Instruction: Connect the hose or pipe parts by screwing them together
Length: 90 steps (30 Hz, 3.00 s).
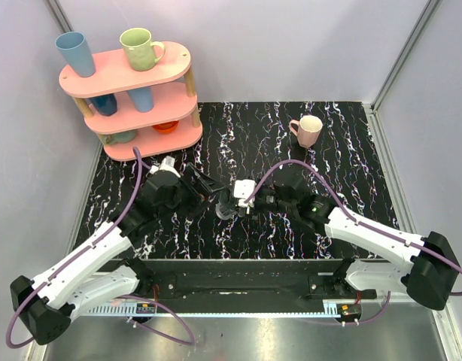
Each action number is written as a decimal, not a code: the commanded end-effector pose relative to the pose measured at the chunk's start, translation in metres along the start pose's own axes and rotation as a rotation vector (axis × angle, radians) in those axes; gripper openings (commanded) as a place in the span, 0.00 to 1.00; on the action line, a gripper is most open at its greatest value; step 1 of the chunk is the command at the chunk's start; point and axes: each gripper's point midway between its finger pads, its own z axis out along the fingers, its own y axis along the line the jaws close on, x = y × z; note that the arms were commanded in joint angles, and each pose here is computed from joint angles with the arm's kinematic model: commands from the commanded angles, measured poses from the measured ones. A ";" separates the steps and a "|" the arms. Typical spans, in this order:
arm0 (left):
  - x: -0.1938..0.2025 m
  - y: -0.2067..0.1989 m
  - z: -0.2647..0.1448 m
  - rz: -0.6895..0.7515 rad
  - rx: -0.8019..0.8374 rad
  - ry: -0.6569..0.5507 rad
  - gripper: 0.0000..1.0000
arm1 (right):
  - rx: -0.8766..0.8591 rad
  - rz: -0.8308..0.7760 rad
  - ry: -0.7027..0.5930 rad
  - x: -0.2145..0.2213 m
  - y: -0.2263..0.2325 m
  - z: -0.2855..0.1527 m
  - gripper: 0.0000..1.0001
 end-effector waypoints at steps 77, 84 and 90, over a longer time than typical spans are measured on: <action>0.010 -0.037 -0.003 0.005 0.190 0.072 0.88 | -0.046 0.033 -0.001 -0.019 -0.014 -0.003 0.00; 0.024 -0.030 0.011 -0.114 0.156 0.158 0.85 | -0.058 0.021 0.017 -0.016 -0.009 0.001 0.00; 0.035 -0.018 0.020 -0.154 0.100 0.212 0.75 | -0.064 0.016 0.027 -0.014 -0.006 0.001 0.00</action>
